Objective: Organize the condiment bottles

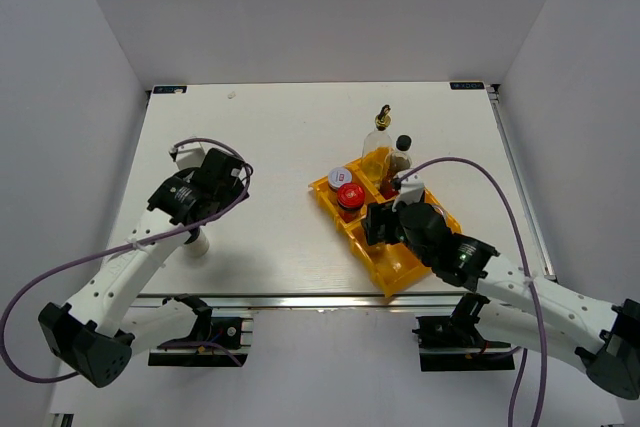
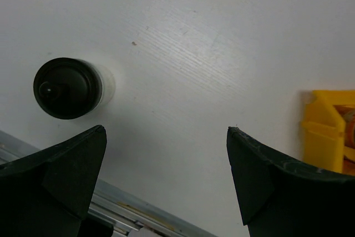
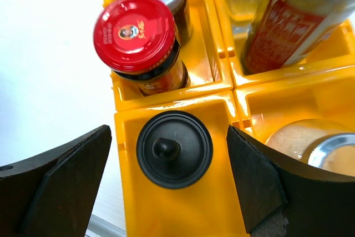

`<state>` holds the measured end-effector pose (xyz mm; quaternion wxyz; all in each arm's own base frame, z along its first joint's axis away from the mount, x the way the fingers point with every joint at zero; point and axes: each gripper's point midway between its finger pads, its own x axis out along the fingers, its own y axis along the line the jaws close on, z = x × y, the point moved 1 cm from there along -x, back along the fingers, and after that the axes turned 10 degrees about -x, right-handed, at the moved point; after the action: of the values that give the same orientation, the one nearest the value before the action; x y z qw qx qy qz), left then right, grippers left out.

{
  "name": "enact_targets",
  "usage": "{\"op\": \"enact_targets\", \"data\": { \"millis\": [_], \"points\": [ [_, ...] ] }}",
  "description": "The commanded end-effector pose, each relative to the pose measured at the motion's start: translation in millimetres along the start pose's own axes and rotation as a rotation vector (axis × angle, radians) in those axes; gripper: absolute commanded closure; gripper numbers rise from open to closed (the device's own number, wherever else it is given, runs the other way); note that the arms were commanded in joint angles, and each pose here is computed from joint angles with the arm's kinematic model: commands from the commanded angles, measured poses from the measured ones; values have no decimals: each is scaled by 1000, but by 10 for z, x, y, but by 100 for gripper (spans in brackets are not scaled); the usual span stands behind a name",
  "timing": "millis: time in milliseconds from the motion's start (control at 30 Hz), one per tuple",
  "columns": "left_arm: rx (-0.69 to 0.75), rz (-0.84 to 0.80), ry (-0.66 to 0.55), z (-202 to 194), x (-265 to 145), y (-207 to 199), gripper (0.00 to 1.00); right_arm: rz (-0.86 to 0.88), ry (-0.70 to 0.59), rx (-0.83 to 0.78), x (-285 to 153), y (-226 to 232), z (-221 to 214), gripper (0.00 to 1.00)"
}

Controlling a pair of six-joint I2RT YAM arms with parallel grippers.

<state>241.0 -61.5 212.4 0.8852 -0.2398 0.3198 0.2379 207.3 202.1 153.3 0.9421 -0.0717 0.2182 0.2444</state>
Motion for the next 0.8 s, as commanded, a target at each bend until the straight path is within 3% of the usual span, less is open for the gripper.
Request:
{"op": "enact_targets", "data": {
  "millis": [0,433,767],
  "points": [
    [26,90,39,-61,-19,201,2,-2,-65,-7,-137,-62,196,11],
    [-24,259,85,-179,185,783,2,33,-155,-20,-258,-83,233,11],
    [-94,390,113,-186,559,1177,2,52,-141,-48,-220,-55,151,11]
  ]
}}
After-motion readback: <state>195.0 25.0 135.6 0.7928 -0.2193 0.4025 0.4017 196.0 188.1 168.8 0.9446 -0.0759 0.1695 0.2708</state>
